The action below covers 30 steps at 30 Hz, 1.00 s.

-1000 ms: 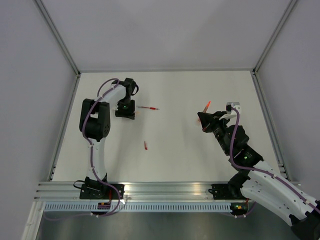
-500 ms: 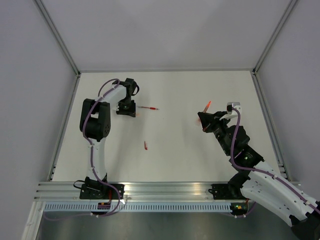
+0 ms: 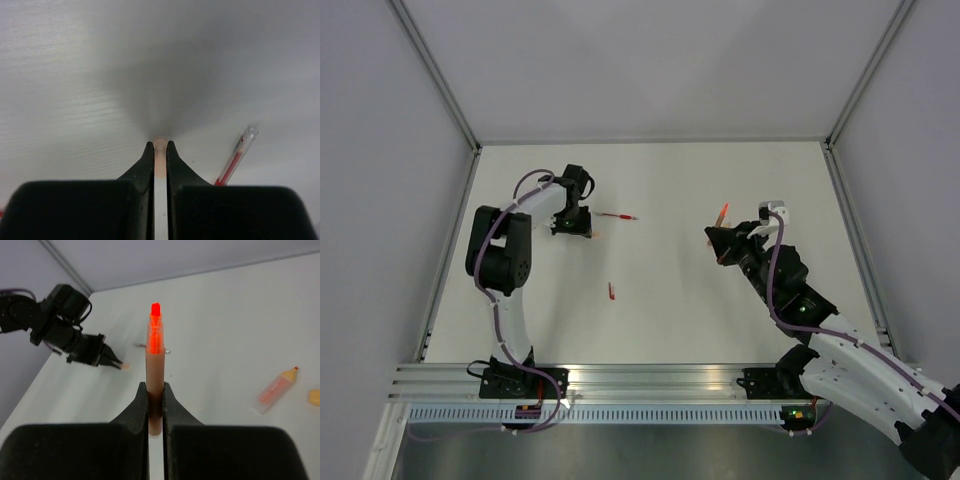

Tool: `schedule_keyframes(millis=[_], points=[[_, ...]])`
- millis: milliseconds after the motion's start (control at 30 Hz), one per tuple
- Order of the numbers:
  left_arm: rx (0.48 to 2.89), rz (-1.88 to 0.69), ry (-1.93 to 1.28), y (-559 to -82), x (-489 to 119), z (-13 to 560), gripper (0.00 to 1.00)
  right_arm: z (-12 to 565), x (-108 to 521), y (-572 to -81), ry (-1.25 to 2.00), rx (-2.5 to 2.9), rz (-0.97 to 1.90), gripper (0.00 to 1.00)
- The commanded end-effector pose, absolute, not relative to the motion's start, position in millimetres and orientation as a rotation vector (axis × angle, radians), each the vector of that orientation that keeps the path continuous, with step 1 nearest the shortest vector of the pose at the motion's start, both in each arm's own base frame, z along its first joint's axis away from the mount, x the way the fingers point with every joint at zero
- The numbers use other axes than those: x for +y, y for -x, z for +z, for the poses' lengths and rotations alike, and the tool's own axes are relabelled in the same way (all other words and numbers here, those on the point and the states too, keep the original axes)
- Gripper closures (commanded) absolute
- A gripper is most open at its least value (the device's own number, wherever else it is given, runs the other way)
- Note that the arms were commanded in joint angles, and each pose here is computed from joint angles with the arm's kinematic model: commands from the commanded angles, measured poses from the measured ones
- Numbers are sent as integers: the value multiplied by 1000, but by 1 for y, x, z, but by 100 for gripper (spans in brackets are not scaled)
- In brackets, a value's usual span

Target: Insert the pens into the pen caps

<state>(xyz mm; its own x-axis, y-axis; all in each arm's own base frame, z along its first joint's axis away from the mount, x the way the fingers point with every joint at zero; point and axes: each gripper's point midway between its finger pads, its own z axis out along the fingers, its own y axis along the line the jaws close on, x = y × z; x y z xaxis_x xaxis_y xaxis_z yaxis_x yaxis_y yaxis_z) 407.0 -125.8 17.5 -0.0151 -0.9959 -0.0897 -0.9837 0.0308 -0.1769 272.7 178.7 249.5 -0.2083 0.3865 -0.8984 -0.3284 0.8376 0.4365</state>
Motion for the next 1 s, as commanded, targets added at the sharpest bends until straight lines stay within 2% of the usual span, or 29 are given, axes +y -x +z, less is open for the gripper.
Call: schedule_keyframes(millis=[0, 67, 100, 167, 233, 300, 333, 500, 733, 967], points=[[2199, -338, 1705, -427, -135, 61, 98, 261, 216, -266, 129, 1638, 800, 100], [2169, -507, 1538, -434, -142, 106, 98, 261, 240, -262, 234, 1636, 886, 100], [2222, -554, 1412, -426, -147, 111, 98, 261, 257, -248, 341, 1633, 984, 100], [2136, -790, 1170, -433, -163, 172, 98, 259, 275, -243, 416, 1630, 1070, 100], [2089, -870, 925, -427, -169, 199, 98, 256, 286, -235, 463, 1615, 1147, 100], [2028, -959, 673, -404, -176, 231, 98, 256, 290, -232, 489, 1600, 1177, 100], [1897, -1031, 544, -405, -183, 263, 98, 254, 295, -229, 518, 1595, 1199, 100], [1631, -1255, 44, -329, -210, 317, 98, 244, 307, -224, 562, 1597, 1279, 100], [1517, -1381, -290, -266, -253, 329, 98, 228, 338, -200, 717, 1629, 1353, 100], [1441, -1376, -362, -247, -257, 328, 98, 224, 352, -193, 776, 1629, 1330, 100]])
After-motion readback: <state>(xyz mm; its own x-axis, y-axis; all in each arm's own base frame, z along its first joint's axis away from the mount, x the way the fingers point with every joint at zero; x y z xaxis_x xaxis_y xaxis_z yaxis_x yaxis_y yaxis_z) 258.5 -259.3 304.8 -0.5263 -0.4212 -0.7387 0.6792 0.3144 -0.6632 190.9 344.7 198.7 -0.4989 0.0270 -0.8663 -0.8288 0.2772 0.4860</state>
